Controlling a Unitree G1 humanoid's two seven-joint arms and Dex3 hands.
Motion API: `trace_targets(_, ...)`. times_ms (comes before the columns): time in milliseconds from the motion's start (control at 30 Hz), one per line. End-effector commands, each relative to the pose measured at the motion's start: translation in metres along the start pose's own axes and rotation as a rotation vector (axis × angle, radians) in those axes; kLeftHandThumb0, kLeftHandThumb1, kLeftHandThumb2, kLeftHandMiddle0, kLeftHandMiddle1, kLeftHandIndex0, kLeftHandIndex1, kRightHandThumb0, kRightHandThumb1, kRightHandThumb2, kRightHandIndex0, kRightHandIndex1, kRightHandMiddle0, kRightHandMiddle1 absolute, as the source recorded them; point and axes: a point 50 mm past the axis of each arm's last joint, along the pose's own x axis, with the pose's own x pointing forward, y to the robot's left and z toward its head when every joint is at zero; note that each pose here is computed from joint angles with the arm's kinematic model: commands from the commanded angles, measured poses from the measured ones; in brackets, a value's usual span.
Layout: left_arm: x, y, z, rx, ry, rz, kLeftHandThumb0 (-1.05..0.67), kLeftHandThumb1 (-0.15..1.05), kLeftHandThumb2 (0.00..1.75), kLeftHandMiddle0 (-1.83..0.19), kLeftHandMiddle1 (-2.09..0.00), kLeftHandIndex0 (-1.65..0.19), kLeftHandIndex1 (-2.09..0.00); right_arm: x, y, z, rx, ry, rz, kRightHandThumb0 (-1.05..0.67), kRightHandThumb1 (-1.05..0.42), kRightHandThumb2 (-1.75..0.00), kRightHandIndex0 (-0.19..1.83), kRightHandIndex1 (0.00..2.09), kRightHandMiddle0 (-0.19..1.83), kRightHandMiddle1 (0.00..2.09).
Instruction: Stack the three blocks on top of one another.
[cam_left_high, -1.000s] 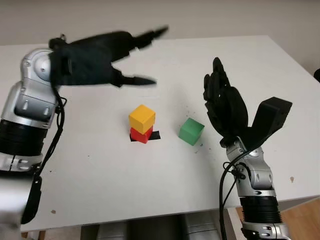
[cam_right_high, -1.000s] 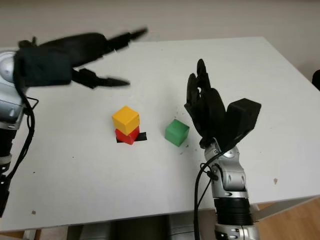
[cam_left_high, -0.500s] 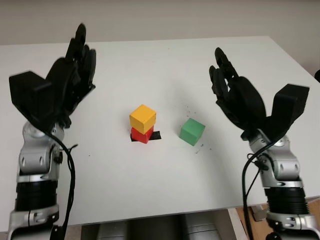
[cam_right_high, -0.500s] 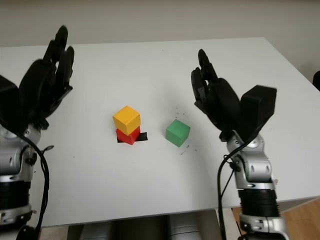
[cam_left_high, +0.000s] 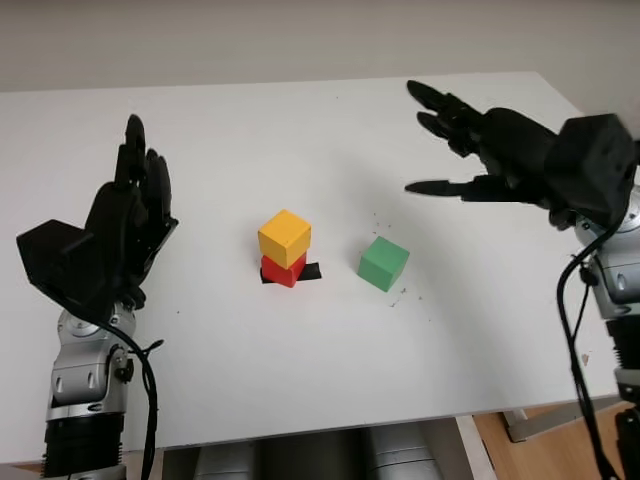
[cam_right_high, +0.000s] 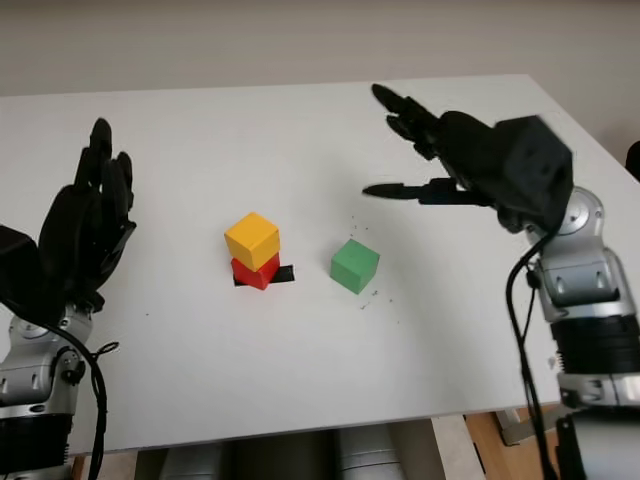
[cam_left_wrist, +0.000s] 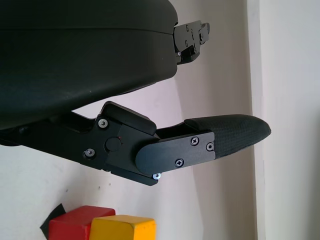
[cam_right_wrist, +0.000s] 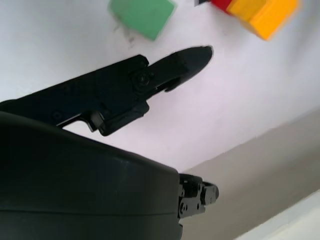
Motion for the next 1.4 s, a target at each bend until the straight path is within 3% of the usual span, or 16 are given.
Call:
trace_targets(0, 0.000, -0.003, -0.002, 0.000, 0.003, -0.001, -0.85, 1.05, 0.65, 0.19, 0.00, 0.19, 0.00, 0.002, -0.007, 0.009, -0.131, -0.034, 0.015, -0.67, -0.80, -0.04, 0.28, 0.19, 0.27, 0.16)
trace_targets(233, 0.000, -0.014, 0.006, -0.057, -0.022, 0.000, -0.83, 1.05, 0.67, 0.19, 0.00, 0.19, 0.00, 0.008, 0.007, 0.010, -0.416, -0.124, 0.106, -0.61, -0.79, -0.05, 0.25, 0.14, 0.30, 0.13)
trace_targets(733, 0.002, -0.011, 0.009, -0.066, 0.001, -0.019, -0.79, 1.05, 0.66, 0.19, 0.00, 0.19, 0.00, 0.009, 0.036, 0.004, -0.676, -0.235, 0.261, -0.63, -0.80, -0.06, 0.26, 0.08, 0.40, 0.11)
trace_targets(1367, 0.003, -0.013, 0.008, -0.070, -0.006, -0.038, -0.80, 1.05, 0.63, 0.19, 0.00, 0.19, 0.00, 0.011, 0.067, -0.018, -0.550, -0.252, 0.181, -0.62, -0.86, -0.06, 0.29, 0.07, 0.49, 0.14)
